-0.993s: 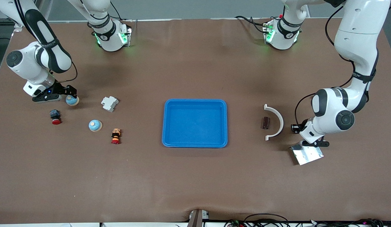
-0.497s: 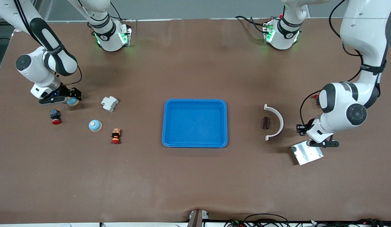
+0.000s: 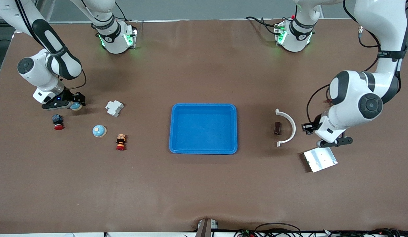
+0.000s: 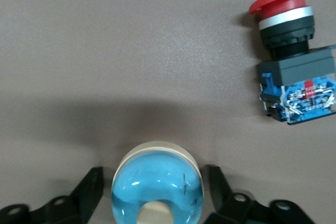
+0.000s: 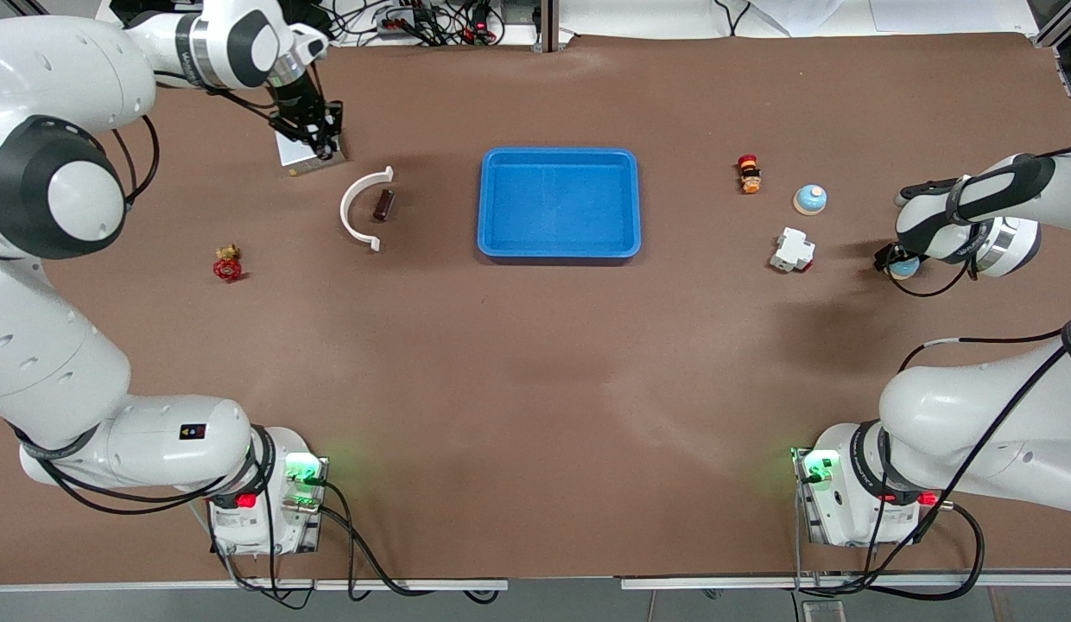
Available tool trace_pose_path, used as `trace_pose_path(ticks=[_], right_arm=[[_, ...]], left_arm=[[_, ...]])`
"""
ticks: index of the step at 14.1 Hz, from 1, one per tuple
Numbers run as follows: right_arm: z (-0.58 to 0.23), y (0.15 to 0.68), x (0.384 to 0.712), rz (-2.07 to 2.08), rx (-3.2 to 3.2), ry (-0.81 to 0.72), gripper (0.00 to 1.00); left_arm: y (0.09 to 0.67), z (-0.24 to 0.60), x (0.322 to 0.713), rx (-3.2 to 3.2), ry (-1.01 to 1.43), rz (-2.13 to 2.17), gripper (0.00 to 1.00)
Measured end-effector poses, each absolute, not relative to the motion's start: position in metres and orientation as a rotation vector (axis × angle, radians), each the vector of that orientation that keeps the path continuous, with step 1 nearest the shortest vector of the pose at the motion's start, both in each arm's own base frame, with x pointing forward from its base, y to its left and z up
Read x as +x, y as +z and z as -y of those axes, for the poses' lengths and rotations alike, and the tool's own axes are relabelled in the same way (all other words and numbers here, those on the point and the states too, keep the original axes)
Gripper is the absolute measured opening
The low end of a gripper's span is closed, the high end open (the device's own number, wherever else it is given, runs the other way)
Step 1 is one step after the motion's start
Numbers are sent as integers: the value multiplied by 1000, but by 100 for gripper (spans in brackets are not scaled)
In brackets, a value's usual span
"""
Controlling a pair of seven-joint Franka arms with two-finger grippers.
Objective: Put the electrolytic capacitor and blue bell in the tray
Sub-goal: 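Carry the capacitor and the bell toward the blue tray with both grippers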
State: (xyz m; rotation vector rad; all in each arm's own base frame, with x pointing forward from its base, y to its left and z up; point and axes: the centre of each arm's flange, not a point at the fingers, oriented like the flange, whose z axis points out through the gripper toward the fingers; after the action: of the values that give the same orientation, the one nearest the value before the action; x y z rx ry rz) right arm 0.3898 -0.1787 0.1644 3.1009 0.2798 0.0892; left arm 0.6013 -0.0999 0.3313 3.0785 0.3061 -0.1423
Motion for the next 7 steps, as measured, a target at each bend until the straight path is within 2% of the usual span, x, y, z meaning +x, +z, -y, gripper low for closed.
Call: trace_pose_path(ticks=[2, 5, 7], right_arm=[[178, 166, 391, -278, 3099, 95, 68], [176, 167, 393, -272, 3108, 79, 68], [163, 179, 407, -248, 3145, 7, 68]], left_arm=[[341, 140, 593, 3055, -135, -411, 34], [346, 192, 578, 3024, -147, -536, 34], [347, 220, 569, 3018, -154, -586, 34]])
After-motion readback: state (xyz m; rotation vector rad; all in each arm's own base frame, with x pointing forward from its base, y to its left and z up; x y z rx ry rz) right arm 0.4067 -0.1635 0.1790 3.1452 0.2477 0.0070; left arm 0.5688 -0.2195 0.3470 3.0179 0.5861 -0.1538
